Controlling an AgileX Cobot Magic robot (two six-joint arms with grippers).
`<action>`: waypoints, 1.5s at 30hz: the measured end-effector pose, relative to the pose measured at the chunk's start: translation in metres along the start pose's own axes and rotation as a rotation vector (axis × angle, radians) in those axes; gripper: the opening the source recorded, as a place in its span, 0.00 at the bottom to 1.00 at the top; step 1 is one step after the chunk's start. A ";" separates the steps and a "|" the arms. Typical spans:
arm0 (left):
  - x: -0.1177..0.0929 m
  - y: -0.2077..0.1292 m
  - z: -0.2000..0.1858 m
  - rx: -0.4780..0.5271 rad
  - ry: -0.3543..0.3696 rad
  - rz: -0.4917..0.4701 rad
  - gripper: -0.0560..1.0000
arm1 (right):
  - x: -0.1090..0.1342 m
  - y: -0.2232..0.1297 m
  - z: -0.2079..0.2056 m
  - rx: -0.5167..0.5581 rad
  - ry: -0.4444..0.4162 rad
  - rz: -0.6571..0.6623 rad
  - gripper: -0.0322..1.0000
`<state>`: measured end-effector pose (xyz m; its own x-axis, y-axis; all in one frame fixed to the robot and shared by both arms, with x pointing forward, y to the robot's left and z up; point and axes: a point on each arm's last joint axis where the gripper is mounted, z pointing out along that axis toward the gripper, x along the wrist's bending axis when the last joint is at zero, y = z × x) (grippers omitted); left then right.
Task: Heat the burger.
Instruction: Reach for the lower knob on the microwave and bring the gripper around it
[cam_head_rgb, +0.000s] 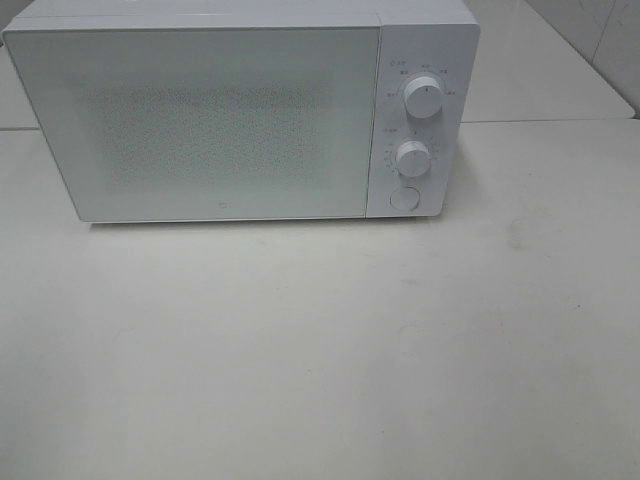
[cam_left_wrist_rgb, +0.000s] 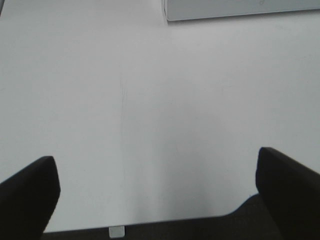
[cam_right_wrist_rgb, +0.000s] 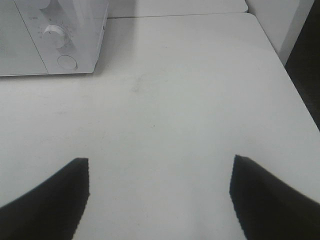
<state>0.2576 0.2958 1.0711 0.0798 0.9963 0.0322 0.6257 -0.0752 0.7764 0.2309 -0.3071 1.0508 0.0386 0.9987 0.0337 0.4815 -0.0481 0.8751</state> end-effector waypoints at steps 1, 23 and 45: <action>-0.001 -0.007 -0.005 -0.046 0.005 0.003 0.99 | 0.000 0.000 0.000 0.000 0.000 0.000 0.76; -0.005 -0.029 -0.012 -0.204 0.002 0.003 0.99 | 0.000 0.000 0.000 0.000 0.000 0.000 0.76; -0.005 -0.029 -0.012 -0.204 -0.001 0.002 0.99 | 0.000 0.000 0.000 0.000 0.000 0.000 0.76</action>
<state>0.2295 0.2931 1.0557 0.0817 0.9961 0.0327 0.4552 -0.0665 0.8879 0.2309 -0.3071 1.0508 0.0386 0.9987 0.0337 0.4815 -0.0481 0.8751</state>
